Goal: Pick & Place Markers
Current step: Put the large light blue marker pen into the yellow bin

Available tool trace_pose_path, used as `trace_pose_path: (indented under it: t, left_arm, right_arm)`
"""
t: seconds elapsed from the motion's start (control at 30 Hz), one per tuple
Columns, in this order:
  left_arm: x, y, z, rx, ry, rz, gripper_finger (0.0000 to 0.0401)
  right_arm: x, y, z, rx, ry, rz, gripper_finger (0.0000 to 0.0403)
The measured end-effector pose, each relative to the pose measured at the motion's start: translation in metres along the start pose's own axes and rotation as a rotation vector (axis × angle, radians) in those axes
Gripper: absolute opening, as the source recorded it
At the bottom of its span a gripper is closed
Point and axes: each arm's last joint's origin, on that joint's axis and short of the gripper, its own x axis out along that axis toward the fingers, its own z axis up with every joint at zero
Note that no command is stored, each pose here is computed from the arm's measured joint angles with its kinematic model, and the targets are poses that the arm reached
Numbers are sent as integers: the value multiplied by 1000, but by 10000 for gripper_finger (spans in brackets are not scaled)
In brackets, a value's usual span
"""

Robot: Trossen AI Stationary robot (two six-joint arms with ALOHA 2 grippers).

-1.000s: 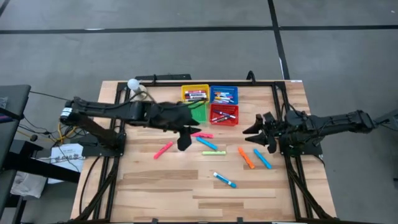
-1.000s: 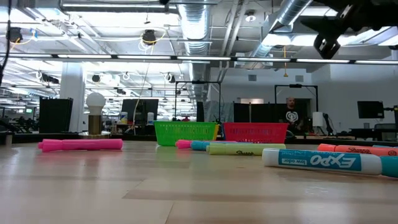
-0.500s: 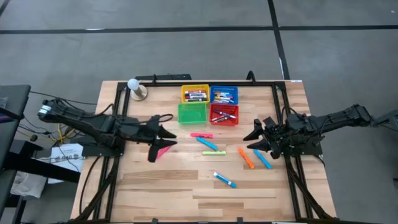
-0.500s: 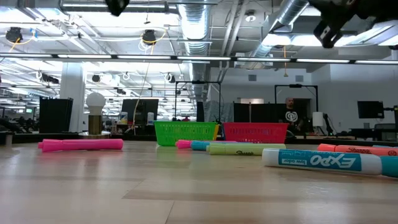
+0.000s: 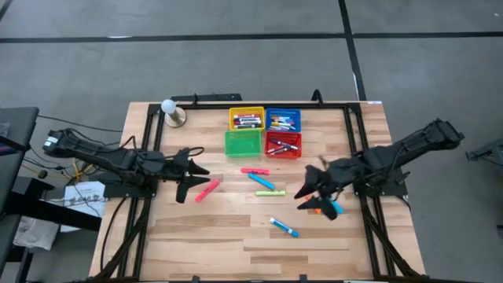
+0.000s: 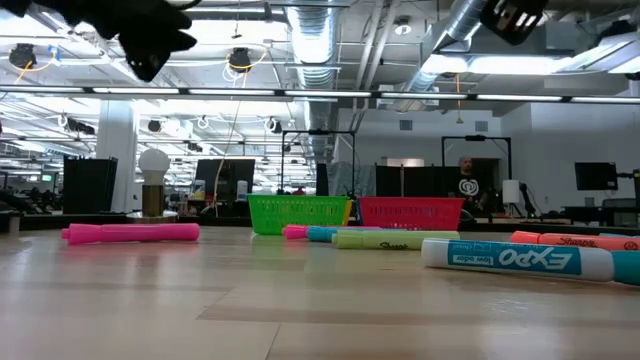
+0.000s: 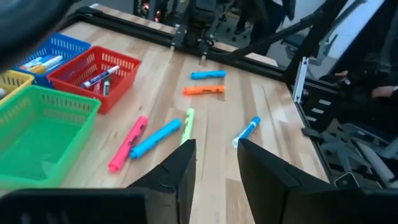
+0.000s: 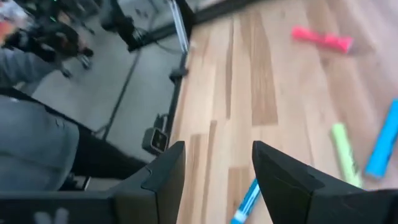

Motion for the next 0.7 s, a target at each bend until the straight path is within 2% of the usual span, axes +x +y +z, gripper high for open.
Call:
trace_pose_path:
  t: [0.3,0.5,0.7]
  left_arm:
    - [-15,8,-24,2,-4,-122,117]
    - [-17,11,-31,0,-10,-144,117]
    - [-16,12,-36,6,8,-148,117]
  right_arm:
    - [65,20,6,157,279,-63,159]
    - [108,24,-8,331,453,-40,150]
    - [136,15,-30,491,572,-127,144]
